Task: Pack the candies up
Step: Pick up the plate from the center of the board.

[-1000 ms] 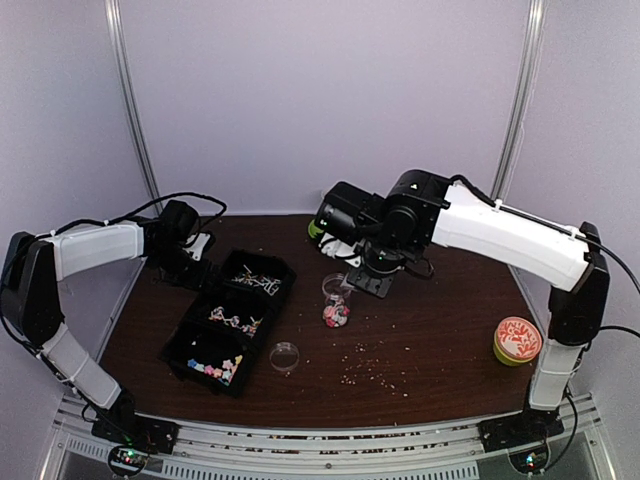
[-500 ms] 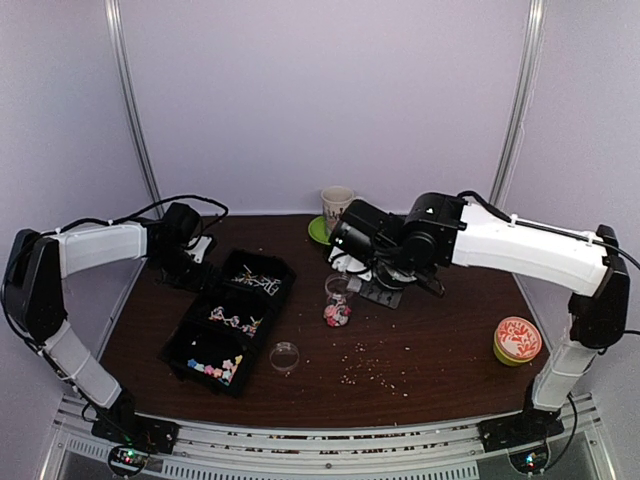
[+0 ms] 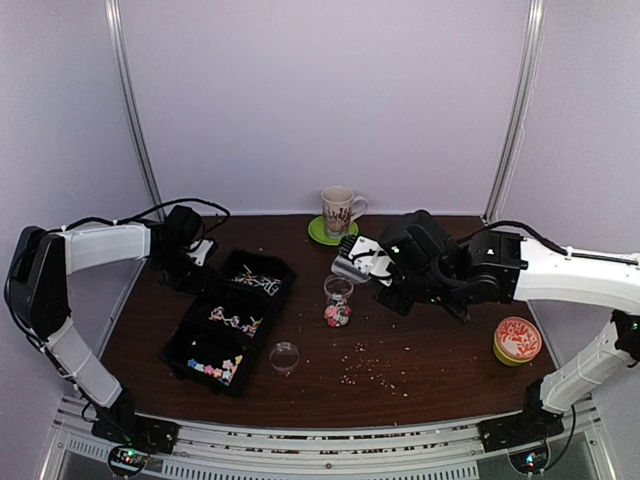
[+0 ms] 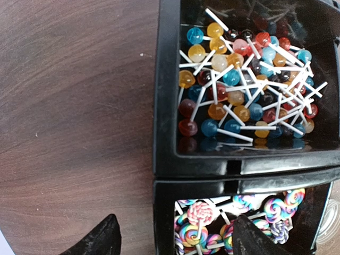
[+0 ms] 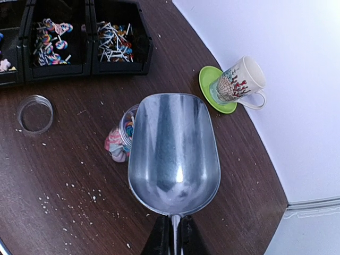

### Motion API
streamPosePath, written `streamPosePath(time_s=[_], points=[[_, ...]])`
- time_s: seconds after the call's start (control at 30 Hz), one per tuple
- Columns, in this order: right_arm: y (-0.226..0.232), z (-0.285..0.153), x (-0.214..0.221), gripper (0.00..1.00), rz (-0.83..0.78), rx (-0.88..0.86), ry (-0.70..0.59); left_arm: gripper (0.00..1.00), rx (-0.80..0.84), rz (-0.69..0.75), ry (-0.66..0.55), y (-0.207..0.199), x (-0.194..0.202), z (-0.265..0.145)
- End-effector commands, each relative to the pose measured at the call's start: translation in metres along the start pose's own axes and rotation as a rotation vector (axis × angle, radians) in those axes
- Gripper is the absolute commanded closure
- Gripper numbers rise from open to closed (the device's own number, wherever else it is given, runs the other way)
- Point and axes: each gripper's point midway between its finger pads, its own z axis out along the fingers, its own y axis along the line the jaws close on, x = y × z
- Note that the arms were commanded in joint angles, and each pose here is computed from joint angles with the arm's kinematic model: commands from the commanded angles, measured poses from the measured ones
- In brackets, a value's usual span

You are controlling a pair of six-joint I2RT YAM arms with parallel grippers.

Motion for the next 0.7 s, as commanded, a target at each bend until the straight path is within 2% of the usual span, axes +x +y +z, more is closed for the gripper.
streamPosePath(time_s=[0.0, 0.23, 0.43, 0.67], points=[[-0.007, -0.026, -0.036, 1.00, 0.104, -0.023, -0.232, 0.27, 0.005, 0.006, -0.029, 0.003, -0.014, 0.000], [0.007, -0.038, -0.049, 1.00, 0.143, -0.092, -0.331, 0.38, 0.021, 0.007, 0.003, 0.003, -0.010, 0.012], [0.019, -0.043, -0.063, 1.00, 0.161, -0.142, -0.381, 0.53, 0.017, 0.012, 0.032, 0.005, -0.005, 0.021], [0.029, -0.038, -0.074, 1.00, 0.143, -0.181, -0.363, 0.71, 0.034, 0.017, 0.060, 0.002, 0.000, 0.030]])
